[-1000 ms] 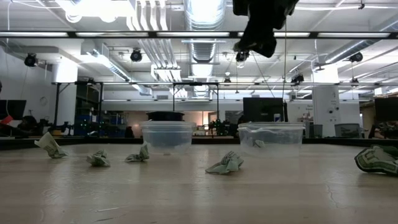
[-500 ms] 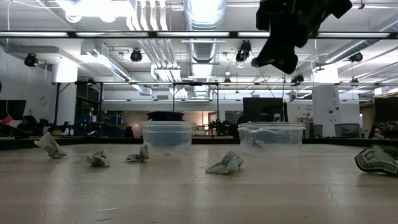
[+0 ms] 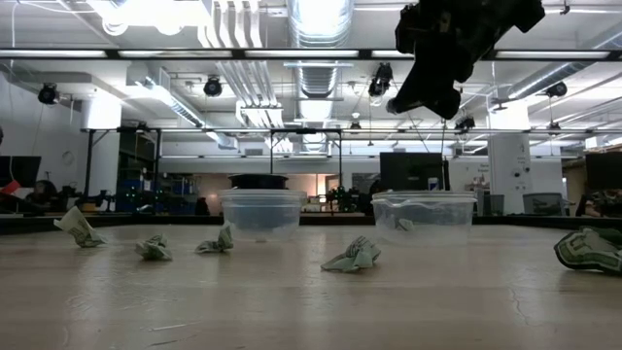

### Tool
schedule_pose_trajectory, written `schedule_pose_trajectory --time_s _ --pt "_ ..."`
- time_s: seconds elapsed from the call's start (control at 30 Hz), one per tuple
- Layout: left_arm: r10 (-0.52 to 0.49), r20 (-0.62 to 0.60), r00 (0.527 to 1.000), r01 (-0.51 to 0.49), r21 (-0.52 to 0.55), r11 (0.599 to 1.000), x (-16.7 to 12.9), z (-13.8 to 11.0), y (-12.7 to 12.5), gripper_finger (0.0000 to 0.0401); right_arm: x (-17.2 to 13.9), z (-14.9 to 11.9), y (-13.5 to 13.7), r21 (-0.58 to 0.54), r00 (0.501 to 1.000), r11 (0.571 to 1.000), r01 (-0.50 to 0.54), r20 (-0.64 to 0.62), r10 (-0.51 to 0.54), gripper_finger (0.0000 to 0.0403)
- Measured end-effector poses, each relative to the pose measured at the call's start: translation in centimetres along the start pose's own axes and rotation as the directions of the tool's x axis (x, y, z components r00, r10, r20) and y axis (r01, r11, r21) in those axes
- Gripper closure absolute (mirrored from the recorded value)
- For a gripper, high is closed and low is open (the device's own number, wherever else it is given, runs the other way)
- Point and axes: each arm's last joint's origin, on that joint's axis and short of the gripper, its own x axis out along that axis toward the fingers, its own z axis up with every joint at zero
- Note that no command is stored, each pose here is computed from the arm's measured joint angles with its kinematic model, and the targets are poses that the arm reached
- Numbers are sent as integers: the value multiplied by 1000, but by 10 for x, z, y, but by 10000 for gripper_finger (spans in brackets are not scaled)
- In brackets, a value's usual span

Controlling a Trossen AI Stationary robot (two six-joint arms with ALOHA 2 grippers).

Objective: Pick and place Stevia / Truvia into bins
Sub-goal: Put the truvia packet into the oval transparent container

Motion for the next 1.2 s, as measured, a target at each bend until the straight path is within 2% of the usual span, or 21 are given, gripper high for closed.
schedule_pose_trajectory --time_s 0.23,0.63,0.83,1.07,1.2 --pt "2 -6 1000 -2 1 1000 2 -2 0 399 0 0 0 -4 1000 1000 0 0 0 363" --pt "-2 7 1000 2 -4 1000 0 1 0 399 -1 -6 -5 12 997 999 38 -74 -37 272" --pt "-3 9 1000 3 -5 1000 -1 1 0 399 -4 -11 -23 27 979 993 117 -168 -111 249" --pt "-2 7 1000 2 -4 1000 0 1 0 399 -8 -4 -49 -9 976 988 153 -158 -152 238" --pt "-1 7 1000 1 -3 1000 0 0 0 399 -9 0 -67 -17 976 991 135 -168 -136 238"
